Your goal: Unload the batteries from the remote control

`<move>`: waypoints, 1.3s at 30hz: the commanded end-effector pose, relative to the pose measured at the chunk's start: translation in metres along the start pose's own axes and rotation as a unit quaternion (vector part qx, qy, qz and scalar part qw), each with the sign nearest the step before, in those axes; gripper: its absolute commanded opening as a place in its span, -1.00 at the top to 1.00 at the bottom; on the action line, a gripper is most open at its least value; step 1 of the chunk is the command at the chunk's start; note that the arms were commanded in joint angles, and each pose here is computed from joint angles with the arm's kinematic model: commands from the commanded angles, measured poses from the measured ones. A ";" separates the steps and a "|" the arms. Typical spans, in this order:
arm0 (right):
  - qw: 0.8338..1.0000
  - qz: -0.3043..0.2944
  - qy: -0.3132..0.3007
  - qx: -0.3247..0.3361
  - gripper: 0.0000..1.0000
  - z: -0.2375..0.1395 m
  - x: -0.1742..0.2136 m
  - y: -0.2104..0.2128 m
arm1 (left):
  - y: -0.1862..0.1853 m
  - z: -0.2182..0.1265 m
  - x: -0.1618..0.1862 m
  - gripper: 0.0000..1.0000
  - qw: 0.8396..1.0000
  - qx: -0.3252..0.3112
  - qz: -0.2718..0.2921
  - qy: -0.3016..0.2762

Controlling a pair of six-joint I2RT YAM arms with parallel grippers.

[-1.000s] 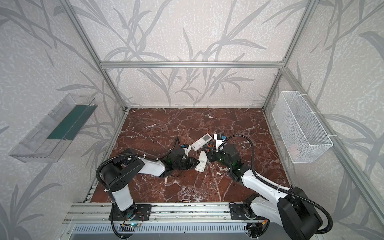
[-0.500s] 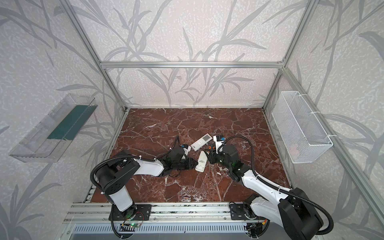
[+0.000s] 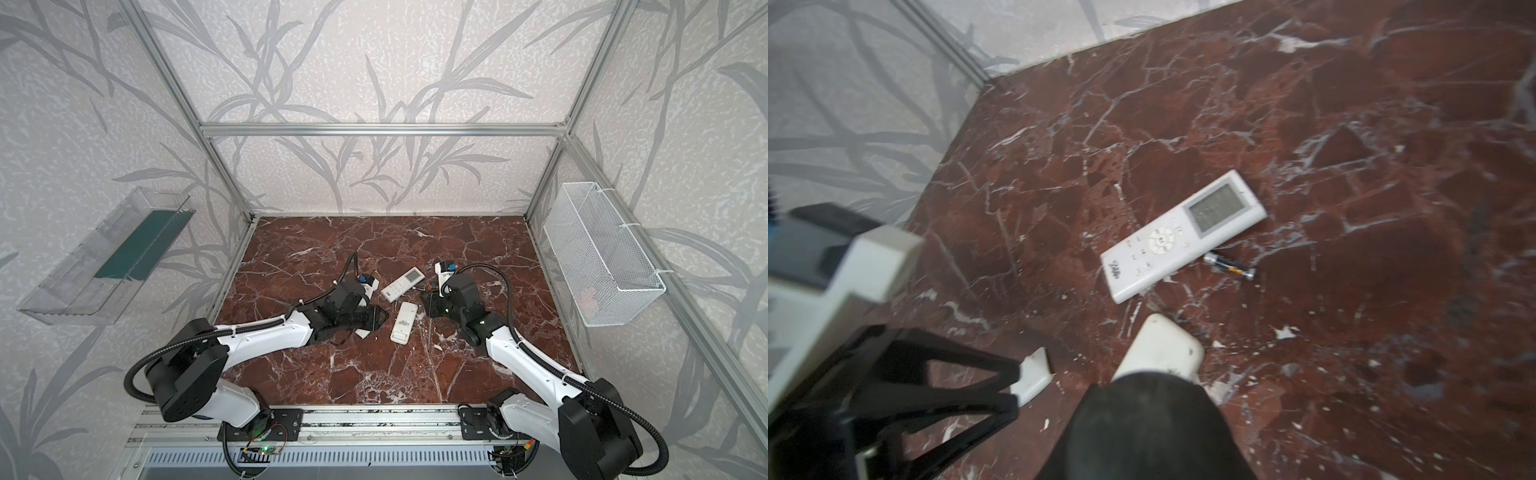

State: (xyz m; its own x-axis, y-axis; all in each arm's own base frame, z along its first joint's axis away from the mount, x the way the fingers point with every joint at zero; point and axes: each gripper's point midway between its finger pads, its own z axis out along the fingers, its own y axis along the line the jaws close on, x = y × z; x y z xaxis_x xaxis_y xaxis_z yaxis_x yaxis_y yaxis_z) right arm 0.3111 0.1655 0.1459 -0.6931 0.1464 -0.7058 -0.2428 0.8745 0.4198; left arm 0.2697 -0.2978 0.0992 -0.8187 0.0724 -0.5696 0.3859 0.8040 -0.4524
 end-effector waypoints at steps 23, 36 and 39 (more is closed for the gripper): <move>0.964 0.081 0.238 0.085 0.95 0.026 0.075 -0.071 | 0.009 -0.040 0.022 0.26 0.982 -0.011 0.189 0.024; 0.951 0.065 0.273 0.132 0.82 0.028 0.088 -0.095 | 0.009 -0.028 0.024 0.27 0.982 -0.006 0.188 0.036; 0.949 0.065 0.276 0.141 0.75 0.029 0.089 -0.099 | 0.010 -0.026 0.024 0.27 0.981 -0.008 0.188 0.038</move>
State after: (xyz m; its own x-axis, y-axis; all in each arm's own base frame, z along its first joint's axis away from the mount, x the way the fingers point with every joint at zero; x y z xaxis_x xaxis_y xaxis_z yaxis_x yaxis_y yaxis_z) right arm 0.2894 0.1108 0.0232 -0.9719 0.0715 -0.2242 0.0042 0.9579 0.2870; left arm 0.2398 -0.2691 0.0974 -0.6674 0.3950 -0.6313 0.6417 0.7352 -0.2183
